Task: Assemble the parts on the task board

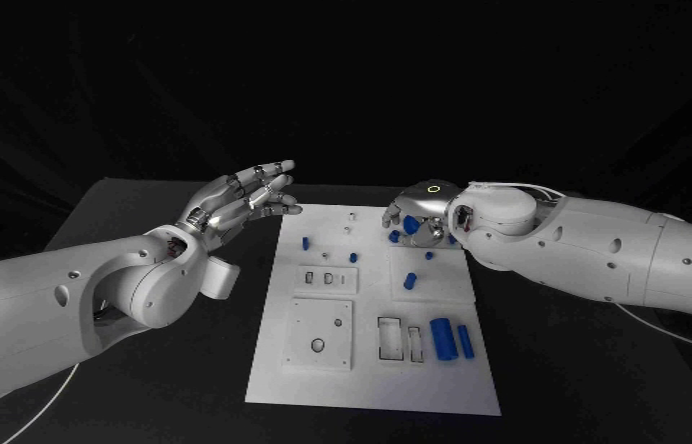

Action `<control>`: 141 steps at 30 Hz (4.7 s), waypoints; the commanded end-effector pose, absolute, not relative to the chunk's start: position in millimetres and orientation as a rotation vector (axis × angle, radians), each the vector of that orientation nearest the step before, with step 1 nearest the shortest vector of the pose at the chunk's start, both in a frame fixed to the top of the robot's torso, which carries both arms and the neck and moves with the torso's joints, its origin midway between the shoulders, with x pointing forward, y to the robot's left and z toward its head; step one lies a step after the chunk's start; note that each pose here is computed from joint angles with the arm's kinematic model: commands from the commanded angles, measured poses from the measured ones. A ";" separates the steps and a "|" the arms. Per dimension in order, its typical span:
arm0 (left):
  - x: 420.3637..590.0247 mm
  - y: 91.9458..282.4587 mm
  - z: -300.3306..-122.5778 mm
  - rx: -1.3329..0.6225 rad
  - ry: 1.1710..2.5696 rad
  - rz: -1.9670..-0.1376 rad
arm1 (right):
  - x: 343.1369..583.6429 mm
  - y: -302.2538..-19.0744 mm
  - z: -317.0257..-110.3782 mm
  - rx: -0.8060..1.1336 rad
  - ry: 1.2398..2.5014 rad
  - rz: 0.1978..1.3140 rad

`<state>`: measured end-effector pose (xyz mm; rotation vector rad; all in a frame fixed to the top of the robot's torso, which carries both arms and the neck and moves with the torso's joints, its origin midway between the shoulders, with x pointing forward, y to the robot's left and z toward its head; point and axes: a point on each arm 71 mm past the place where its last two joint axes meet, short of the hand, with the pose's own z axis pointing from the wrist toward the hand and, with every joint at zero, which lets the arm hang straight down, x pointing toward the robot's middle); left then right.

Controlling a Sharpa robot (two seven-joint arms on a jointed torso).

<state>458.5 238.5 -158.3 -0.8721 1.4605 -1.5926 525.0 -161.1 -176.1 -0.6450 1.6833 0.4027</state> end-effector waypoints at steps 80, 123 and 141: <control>457.0 239.0 -159.3 -0.867 1.501 -1.580 | 539.2 -123.1 -176.0 -0.654 1.589 0.474; 459.8 234.2 -161.0 -0.867 1.521 -1.581 | 573.6 -90.8 -156.9 -0.630 1.576 0.414; 460.1 233.3 -161.1 -0.859 1.526 -1.583 | 577.2 -75.4 -157.4 -0.649 1.586 0.413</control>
